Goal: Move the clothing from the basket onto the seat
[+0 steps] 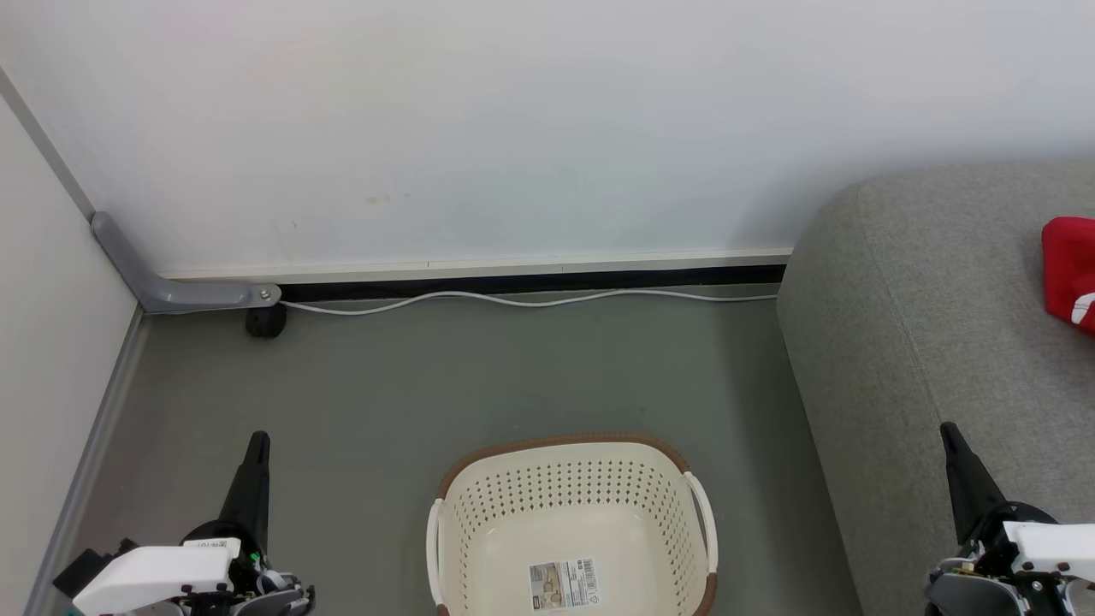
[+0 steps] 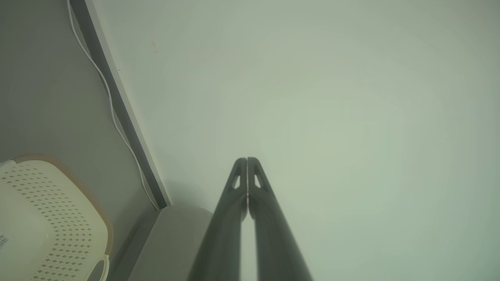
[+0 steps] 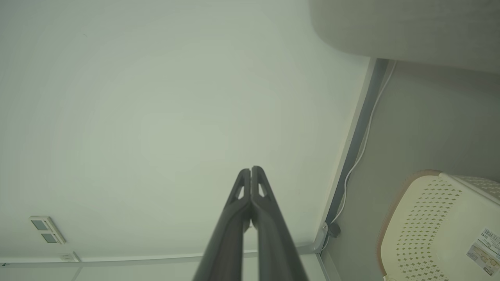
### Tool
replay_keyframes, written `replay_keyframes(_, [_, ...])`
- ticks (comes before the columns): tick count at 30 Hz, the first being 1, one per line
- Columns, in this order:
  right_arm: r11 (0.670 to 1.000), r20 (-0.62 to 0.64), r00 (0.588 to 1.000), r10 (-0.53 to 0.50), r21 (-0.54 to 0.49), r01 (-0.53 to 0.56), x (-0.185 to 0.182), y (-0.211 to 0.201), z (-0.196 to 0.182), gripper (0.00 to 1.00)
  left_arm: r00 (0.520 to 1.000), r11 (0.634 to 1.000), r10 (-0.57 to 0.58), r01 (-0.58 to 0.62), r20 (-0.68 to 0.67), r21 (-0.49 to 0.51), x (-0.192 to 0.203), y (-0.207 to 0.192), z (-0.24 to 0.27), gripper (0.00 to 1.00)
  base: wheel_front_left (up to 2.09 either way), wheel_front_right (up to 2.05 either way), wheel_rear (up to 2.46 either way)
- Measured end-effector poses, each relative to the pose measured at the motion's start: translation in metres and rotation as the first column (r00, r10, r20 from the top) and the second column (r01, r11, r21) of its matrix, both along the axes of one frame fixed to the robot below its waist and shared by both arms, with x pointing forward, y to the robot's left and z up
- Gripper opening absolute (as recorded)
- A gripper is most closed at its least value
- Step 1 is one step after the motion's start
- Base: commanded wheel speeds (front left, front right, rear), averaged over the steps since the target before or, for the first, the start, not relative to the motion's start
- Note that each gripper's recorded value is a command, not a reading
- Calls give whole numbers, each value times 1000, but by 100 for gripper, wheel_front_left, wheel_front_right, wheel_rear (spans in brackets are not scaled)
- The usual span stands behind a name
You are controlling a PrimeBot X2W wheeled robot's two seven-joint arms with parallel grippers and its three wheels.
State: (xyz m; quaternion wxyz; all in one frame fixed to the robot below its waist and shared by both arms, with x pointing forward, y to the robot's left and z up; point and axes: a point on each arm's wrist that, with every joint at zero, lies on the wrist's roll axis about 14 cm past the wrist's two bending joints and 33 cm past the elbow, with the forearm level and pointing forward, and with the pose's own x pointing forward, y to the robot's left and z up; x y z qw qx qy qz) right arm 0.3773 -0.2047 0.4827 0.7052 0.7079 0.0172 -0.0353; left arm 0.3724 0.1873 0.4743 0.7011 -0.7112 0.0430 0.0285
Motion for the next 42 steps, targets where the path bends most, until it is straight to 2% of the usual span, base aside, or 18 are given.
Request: replay_keyframes(42, [1000, 0, 1000, 0, 0, 0, 0, 0, 0, 0, 1000, 1000, 0, 0, 0, 0, 0, 0, 0, 0, 0, 0, 0])
